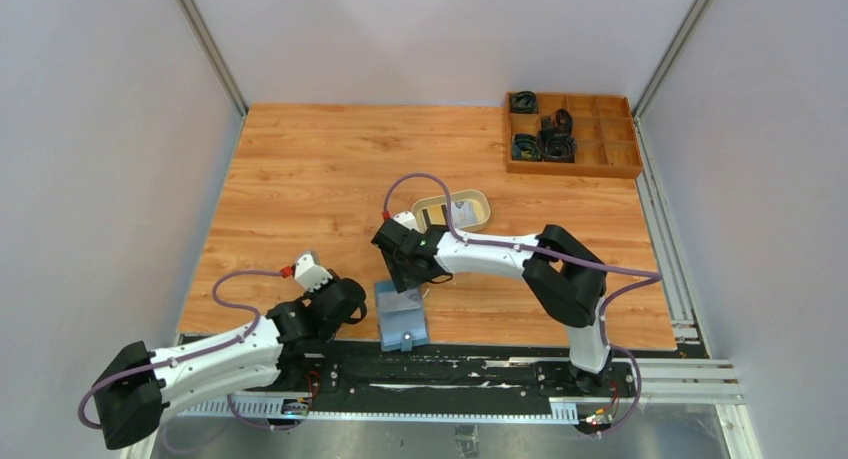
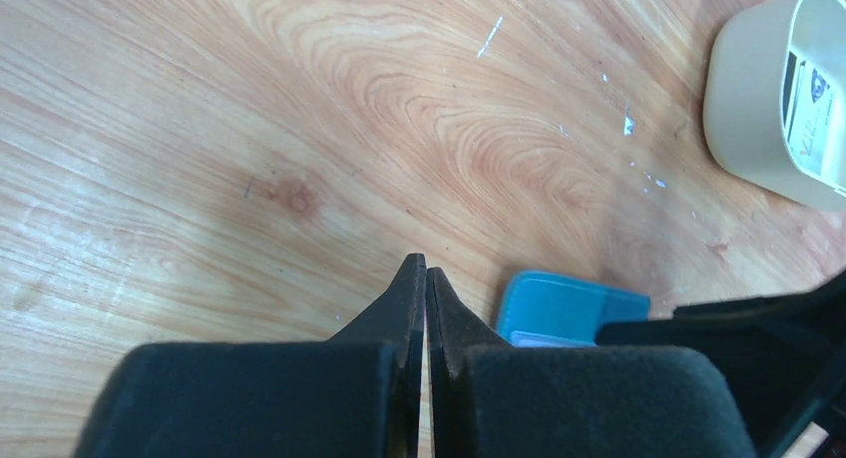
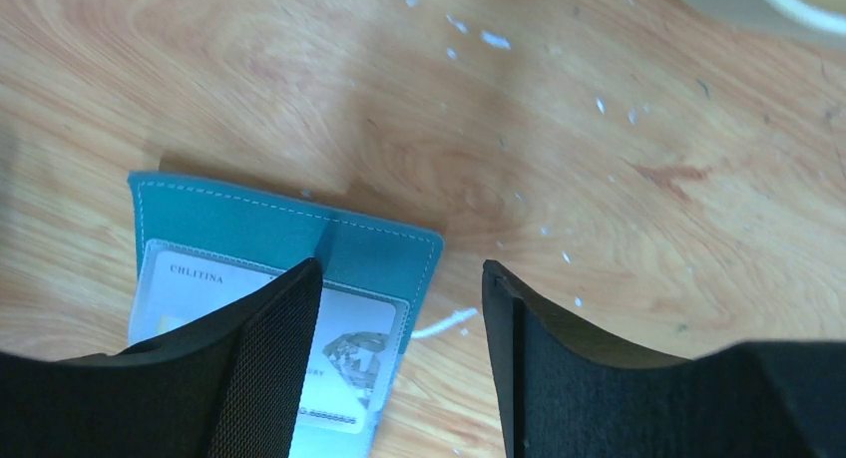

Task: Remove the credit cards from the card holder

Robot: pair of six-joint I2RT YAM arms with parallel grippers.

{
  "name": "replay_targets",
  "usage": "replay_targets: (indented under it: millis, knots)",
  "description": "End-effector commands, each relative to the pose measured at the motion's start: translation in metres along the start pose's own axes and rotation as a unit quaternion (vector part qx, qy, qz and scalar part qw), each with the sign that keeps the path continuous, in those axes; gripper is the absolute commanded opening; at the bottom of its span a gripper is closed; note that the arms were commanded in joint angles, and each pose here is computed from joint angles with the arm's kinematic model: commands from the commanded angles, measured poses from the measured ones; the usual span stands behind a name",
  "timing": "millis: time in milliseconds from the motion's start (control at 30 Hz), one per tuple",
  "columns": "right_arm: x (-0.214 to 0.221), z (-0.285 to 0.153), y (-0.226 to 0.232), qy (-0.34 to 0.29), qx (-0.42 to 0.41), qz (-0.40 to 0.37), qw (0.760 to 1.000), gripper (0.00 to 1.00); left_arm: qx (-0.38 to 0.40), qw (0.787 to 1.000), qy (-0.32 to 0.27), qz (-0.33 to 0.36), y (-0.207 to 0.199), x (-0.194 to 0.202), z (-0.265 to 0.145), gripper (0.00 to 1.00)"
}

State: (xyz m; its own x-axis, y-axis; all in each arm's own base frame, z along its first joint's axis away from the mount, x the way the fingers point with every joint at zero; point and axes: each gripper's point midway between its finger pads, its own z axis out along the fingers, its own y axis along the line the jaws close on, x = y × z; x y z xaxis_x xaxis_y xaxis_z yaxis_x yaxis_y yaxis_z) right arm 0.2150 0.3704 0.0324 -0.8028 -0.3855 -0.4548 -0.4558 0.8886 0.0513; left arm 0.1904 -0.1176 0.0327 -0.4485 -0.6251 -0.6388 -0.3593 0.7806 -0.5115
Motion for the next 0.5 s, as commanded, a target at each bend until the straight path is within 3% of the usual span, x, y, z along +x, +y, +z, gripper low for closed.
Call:
replay_targets:
  millis: [0, 333, 467]
  knots:
    - [0.017, -0.017, -0.019, 0.016, 0.025, -0.014, 0.999, 0.64, -0.020, 0.999, -0.040, -0.001, 0.009, -0.015, 0.001, 0.00]
    - [0.017, -0.024, -0.017, 0.006, 0.003, -0.016, 1.000, 0.64, 0.009, 0.999, -0.024, 0.027, -0.010, -0.014, -0.003, 0.00]
    - [0.016, -0.026, 0.000, -0.015, -0.078, 0.011, 0.997, 0.64, 0.052, 0.997, 0.007, 0.049, -0.029, -0.006, -0.008, 0.00]
